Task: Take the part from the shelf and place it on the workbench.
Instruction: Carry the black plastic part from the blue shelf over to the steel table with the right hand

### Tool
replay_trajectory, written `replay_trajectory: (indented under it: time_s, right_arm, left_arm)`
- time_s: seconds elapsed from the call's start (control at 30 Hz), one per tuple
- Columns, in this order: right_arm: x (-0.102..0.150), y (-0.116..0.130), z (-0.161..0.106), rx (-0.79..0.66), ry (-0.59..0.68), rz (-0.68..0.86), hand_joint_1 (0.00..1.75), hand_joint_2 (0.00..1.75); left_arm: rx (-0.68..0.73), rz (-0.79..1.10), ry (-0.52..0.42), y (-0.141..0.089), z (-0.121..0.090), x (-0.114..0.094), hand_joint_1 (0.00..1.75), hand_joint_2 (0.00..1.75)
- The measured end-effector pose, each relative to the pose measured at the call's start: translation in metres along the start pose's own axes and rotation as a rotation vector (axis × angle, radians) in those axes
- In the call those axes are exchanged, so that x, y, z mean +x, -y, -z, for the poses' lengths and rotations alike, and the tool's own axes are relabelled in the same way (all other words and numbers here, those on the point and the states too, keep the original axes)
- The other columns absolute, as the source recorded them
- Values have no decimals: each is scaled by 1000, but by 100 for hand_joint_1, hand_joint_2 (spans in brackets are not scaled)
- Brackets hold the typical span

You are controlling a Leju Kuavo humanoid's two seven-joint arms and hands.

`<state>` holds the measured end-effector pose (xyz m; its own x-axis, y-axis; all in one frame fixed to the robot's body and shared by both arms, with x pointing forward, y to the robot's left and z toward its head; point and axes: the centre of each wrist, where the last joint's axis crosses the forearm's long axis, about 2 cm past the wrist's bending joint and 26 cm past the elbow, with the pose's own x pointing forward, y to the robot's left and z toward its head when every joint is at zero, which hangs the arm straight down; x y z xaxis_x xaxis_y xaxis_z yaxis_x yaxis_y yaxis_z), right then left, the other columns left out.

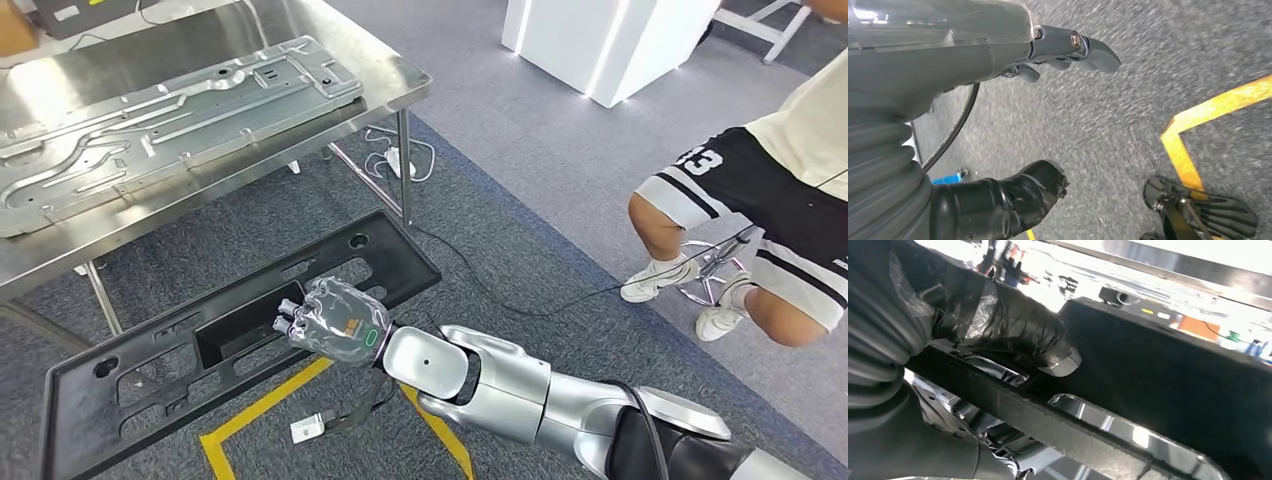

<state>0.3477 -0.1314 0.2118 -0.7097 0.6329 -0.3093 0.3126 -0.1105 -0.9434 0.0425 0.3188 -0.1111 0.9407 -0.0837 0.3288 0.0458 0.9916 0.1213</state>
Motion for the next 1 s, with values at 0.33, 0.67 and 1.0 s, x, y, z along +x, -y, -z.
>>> replay_trajectory:
  time_s: [0.33,0.67,1.0]
  right_arm:
    - [5,-3,1,-2,2,-14,175,175]
    - [5,-1,4,-6,4,-13,175,175]
    - [-28,4,-4,36,-45,-9,175,175]
  left_arm:
    - [2,1,-1,-1,0,-1,0,175]
    - [3,2,-5,-2,-1,-3,0,175]
    - [-1,6,0,-1,0,-1,0,175]
